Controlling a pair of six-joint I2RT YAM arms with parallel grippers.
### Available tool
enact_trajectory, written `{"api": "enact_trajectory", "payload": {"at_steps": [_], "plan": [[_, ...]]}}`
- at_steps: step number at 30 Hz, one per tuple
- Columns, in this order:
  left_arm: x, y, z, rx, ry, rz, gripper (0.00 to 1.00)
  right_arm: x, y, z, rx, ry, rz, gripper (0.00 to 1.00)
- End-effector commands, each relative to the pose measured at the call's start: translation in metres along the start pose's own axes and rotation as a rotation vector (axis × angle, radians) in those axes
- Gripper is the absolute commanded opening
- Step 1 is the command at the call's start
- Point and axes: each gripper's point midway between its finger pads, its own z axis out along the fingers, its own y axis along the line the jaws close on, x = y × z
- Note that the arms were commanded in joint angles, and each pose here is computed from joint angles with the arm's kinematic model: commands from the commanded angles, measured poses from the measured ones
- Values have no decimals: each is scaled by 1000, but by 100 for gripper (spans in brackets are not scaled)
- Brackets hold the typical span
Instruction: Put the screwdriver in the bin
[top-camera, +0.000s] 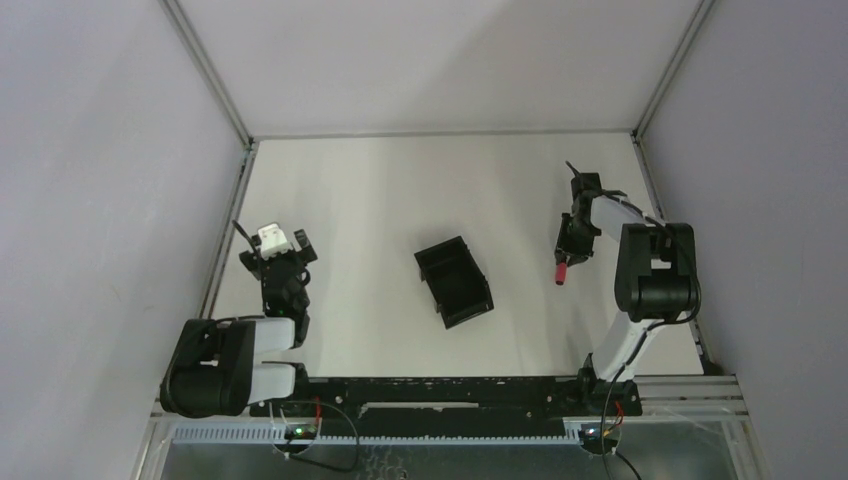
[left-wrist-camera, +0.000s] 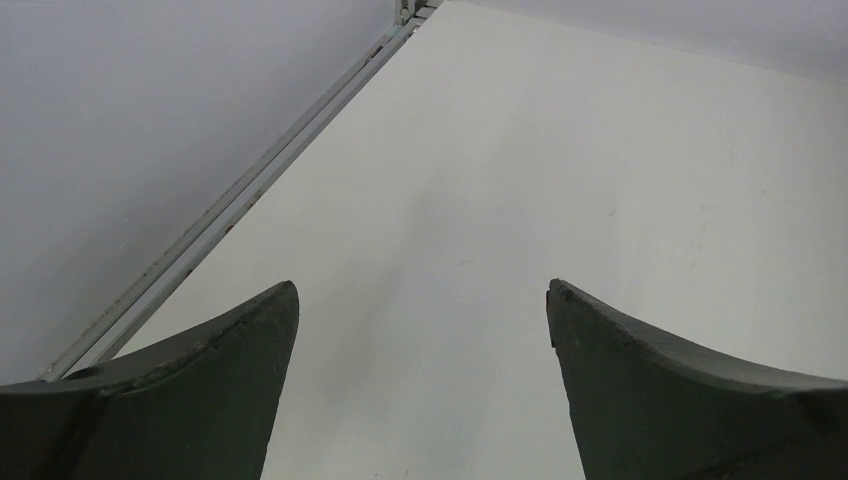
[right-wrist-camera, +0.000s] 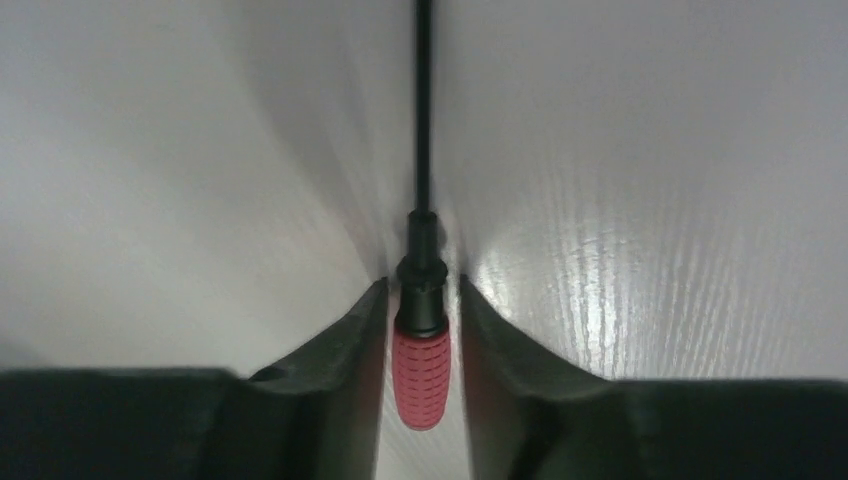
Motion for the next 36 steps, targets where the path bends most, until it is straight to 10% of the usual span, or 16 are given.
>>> {"api": "enact_trajectory", "payload": {"at_steps": [1, 3, 12, 20, 25, 36], "plan": [[-22, -5, 9, 6, -57, -25, 98, 10, -1, 6, -3, 45, -16, 23], [-22, -5, 10, 6, -57, -26, 98, 8, -2, 0, 10, 42, -30, 1], [-22, -5, 10, 6, -57, -25, 98, -22, 30, -133, 99, -204, -248, 0], [-22, -5, 9, 7, -55, -25, 98, 12, 165, -231, -131, -594, -760, 0], [-22, -5, 9, 6, -56, -24, 98, 60, 234, -215, -274, -676, -1050, 0], [-22, -5, 9, 7, -57, -25, 98, 124, 249, -105, -312, -371, -1227, 0]]}}
